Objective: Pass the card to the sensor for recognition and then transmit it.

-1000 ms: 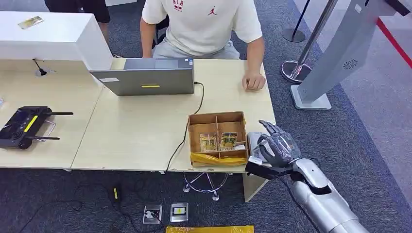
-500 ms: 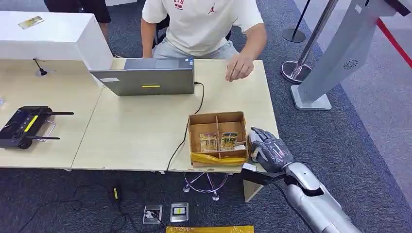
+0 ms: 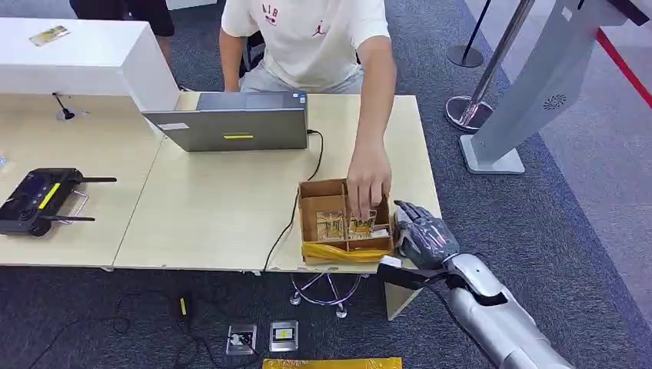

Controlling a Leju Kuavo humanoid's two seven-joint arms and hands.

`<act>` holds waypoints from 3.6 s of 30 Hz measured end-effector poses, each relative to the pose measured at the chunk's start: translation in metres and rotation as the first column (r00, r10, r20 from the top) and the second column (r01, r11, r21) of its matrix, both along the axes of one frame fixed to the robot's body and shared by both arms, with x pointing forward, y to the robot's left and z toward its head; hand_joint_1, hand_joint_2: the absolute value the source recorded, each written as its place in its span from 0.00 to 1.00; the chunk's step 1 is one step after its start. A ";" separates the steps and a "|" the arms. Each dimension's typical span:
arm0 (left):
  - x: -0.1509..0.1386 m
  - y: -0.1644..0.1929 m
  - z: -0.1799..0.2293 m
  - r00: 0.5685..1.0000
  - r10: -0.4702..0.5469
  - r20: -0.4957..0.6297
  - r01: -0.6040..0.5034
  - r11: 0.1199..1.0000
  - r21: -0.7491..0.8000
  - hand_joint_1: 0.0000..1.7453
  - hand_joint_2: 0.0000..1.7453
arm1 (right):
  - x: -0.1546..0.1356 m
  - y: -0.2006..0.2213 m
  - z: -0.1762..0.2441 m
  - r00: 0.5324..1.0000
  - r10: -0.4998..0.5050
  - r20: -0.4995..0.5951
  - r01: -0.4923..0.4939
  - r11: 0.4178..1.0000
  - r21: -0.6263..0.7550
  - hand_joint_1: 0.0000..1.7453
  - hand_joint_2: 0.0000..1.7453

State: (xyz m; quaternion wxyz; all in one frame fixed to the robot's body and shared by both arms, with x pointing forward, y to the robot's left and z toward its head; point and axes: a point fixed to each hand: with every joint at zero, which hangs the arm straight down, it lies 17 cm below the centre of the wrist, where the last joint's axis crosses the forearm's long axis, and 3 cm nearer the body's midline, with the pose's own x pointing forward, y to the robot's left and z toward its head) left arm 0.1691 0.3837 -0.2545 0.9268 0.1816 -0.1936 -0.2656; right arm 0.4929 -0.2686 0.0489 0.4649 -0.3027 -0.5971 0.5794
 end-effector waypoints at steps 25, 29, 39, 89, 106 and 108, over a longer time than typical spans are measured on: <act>0.002 0.000 0.001 1.000 -0.002 0.003 0.002 1.000 0.002 0.00 0.00 | 0.045 -0.014 0.061 0.993 -0.030 0.110 0.028 1.000 0.013 1.00 1.00; 0.004 0.000 0.001 1.000 -0.004 0.007 0.004 1.000 0.002 0.00 0.00 | 0.055 -0.020 0.078 0.989 -0.035 0.141 0.033 0.999 0.016 1.00 1.00; 0.008 -0.002 0.002 1.000 -0.018 0.011 0.018 1.000 0.004 0.00 0.00 | 0.072 -0.032 0.110 0.977 -0.057 0.207 0.054 0.998 0.021 1.00 1.00; 0.036 -0.020 0.008 0.996 -0.082 0.025 0.082 0.997 0.001 0.00 0.00 | 0.147 0.005 0.231 0.959 -0.103 0.265 0.032 0.965 0.262 0.00 1.00; 0.015 -0.007 0.003 0.999 -0.049 0.013 0.049 0.999 0.005 0.00 0.00 | 0.088 0.007 0.173 0.994 -0.008 -0.113 0.073 0.808 0.584 0.00 1.00; 0.013 -0.006 0.003 0.999 -0.048 0.012 0.048 0.999 0.008 0.00 0.00 | 0.077 0.003 0.164 0.989 0.000 -0.146 0.087 0.802 0.591 0.00 1.00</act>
